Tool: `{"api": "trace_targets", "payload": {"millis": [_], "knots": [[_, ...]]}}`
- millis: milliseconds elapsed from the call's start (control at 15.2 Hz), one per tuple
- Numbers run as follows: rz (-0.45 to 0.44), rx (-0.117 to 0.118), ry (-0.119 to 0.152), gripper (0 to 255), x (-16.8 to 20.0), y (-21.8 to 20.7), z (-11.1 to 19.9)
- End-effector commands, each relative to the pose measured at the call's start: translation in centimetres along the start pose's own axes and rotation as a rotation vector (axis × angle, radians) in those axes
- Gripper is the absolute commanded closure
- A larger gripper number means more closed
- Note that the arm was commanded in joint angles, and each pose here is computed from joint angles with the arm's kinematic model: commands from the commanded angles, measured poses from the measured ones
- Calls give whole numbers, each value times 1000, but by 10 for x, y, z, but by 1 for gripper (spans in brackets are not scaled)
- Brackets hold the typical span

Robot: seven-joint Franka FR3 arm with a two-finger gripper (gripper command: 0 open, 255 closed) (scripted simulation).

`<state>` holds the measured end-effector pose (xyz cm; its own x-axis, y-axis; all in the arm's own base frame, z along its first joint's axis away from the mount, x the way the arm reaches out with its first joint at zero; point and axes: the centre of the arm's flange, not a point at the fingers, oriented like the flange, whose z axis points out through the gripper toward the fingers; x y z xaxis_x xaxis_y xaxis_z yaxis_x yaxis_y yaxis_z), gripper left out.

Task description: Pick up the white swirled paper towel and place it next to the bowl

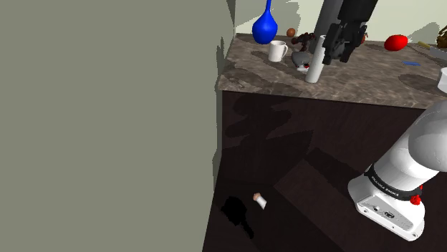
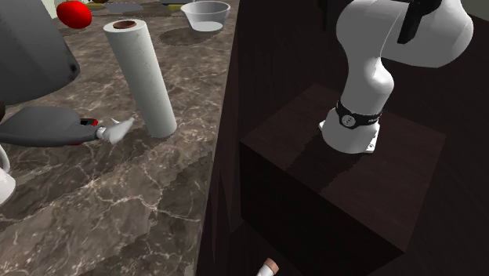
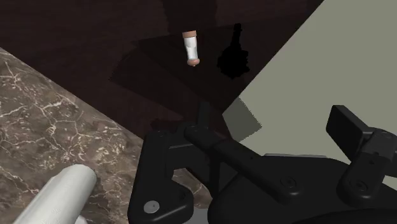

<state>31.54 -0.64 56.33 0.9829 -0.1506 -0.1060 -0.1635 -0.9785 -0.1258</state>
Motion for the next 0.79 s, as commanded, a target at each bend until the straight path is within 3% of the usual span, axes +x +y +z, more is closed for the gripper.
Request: {"api": "trace_targets", "payload": {"millis": [0,726], "knots": [[0,0,0,0,0,0,0],[-211,-83,62,0,68,109,-13]]}}
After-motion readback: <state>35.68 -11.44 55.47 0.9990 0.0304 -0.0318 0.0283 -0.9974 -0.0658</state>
